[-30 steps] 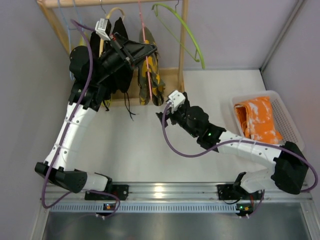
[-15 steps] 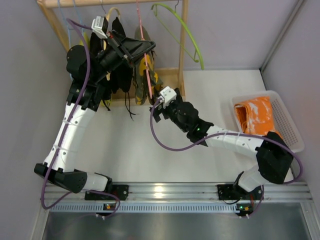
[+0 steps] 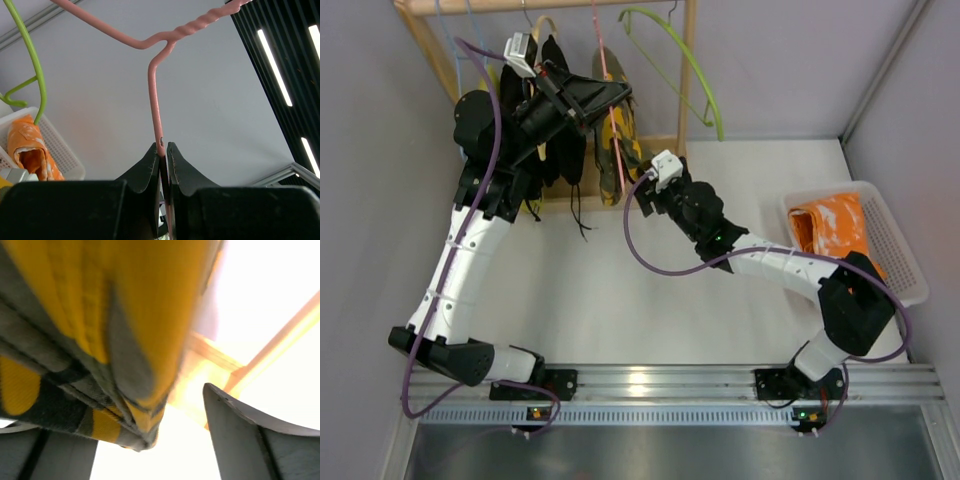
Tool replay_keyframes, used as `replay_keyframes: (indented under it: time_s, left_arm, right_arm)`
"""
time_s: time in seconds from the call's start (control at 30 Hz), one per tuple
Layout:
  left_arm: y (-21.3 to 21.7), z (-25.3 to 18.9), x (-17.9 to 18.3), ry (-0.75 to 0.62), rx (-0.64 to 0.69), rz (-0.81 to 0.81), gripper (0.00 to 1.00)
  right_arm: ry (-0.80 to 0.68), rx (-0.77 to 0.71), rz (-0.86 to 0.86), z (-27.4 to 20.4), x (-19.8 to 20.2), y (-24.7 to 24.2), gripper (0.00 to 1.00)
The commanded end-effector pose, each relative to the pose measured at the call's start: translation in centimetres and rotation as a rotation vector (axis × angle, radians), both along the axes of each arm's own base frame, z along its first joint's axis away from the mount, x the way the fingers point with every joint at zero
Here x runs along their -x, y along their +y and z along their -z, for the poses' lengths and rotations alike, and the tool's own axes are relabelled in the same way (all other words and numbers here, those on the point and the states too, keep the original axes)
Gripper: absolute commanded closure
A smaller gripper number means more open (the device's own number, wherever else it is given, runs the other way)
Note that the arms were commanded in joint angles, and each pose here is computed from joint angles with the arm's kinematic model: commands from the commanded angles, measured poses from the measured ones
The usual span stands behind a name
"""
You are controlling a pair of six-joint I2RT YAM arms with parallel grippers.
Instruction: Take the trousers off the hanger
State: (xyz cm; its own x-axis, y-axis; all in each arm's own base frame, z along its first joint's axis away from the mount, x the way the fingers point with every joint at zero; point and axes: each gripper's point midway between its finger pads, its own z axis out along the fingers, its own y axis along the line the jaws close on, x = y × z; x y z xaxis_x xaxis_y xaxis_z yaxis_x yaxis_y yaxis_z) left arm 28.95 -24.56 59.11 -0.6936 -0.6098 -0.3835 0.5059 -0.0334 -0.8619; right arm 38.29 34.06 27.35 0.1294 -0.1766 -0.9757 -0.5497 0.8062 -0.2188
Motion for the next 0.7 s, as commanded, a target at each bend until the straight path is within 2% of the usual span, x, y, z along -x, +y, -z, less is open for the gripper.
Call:
replay_keyframes:
  time_s: [0.0,0.13,0.17,0.23,0.27,0.37,0.4,0.67]
  left_arm:
    - [2.8,-8.7,7.1,-0.35,0.131,-0.022,1.0]
    - [2.9,-8.8,7.3,-0.345,0.137,-0.02,1.0]
    - [2.8,-8.7,7.3,-0.344,0.137,-0.019,1.0]
    - [2.9,-8.7,7.3,-0.345,0.138,-0.02,1.0]
    - [2.9,-8.6,7.2,-0.339,0.137,-0.021,1.0]
    - [2.9,-8.5,7.3,-0.335,0.139,-0.021,1.0]
    - [2.8,-8.5,7.2,-0.332,0.138,-0.019,1.0]
    - [2.9,-8.9,7.2,-0.342,0.144,-0.025,1.0]
  right_arm:
    - [-0.097,-0.072,0.009,-4.9,-1.5,-1.0,0.26]
    - [-0.109,-0.085,-0.013,-5.8,-2.0,-1.0,0.38]
    - [-0.112,-0.087,-0.023,-6.1,-2.0,-0.8,0.44]
    - [-0.123,-0.095,-0.034,-6.7,-2.0,-0.6,0.47]
    - [-0.124,-0.099,-0.04,-6.8,-2.0,-0.4,0.45]
    - [-0.121,-0.12,-0.077,-7.7,-1.8,0.3,0.25]
    - [-0.111,-0.121,-0.099,-7.6,-1.6,0.7,0.23]
    - [-0.051,-0.06,-0.227,-4.0,1.2,3.9,0.17]
